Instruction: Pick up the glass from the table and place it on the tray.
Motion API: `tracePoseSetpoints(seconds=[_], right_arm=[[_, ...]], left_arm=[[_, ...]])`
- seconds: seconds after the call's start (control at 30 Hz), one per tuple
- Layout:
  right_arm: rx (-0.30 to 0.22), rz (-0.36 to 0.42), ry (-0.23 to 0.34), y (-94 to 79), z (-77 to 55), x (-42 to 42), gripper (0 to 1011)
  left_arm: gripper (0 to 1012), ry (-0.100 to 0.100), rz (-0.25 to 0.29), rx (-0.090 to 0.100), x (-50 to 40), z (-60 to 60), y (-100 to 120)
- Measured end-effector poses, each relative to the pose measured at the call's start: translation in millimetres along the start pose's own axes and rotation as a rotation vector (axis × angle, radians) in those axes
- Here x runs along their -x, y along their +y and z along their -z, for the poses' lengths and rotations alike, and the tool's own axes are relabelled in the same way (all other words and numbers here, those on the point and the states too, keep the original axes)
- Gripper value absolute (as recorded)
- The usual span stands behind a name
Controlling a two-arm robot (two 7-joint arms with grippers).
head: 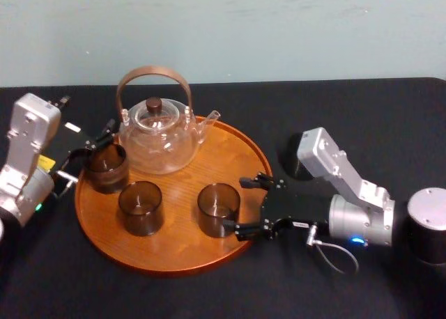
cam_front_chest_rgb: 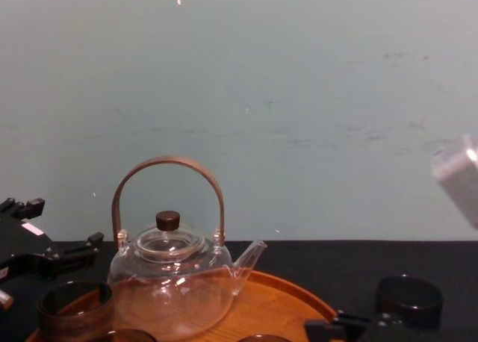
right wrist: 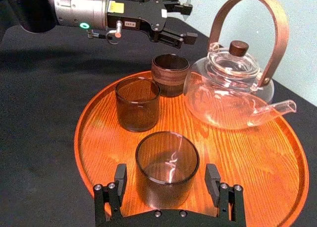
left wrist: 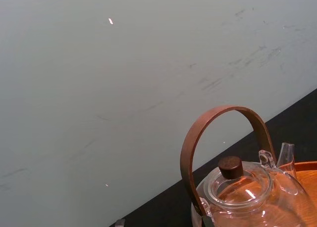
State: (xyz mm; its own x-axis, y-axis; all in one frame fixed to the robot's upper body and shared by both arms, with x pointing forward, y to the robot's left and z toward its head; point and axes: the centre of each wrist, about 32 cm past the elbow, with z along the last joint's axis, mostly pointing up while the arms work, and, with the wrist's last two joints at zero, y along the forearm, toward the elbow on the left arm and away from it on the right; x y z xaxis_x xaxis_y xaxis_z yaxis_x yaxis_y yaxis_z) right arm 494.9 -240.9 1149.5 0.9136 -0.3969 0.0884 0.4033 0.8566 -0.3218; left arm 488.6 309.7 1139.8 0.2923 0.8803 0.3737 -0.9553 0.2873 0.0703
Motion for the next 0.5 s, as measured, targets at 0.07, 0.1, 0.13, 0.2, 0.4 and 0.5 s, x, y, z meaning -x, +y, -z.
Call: tracePoseSetpoints(seconds=[0.07, 0.1, 0.13, 0.2, 0.4, 0.5], right_arm=[[0.001, 0.001, 0.004, -4.7, 0.7, 0.9, 1002], [0.001, 0.003, 0.008, -9.1, 1.3, 1.8, 1002], [0.001, 0.003, 0.008, -9.1, 1.3, 1.8, 1002], [-0.001, 0.008, 0.017, -19.2, 2.7, 4.0, 1002], [-0.012, 0.018, 0.026, -39.5, 3.2, 7.8, 1002], [-0.017, 0.026, 0.03, -51.8, 3.3, 9.7, 1002]], left_arm=[[1001, 0.0, 0.0, 0.0, 0.0, 0.0, 0.0], [1001, 0.0, 0.0, 0.0, 0.0, 0.0, 0.0], [1001, 0.0, 0.0, 0.0, 0.0, 0.0, 0.0], [1001, 0.0, 0.0, 0.0, 0.0, 0.0, 0.0], [1001, 0.0, 0.0, 0.0, 0.0, 0.0, 0.0], [1001, 0.0, 0.0, 0.0, 0.0, 0.0, 0.0]])
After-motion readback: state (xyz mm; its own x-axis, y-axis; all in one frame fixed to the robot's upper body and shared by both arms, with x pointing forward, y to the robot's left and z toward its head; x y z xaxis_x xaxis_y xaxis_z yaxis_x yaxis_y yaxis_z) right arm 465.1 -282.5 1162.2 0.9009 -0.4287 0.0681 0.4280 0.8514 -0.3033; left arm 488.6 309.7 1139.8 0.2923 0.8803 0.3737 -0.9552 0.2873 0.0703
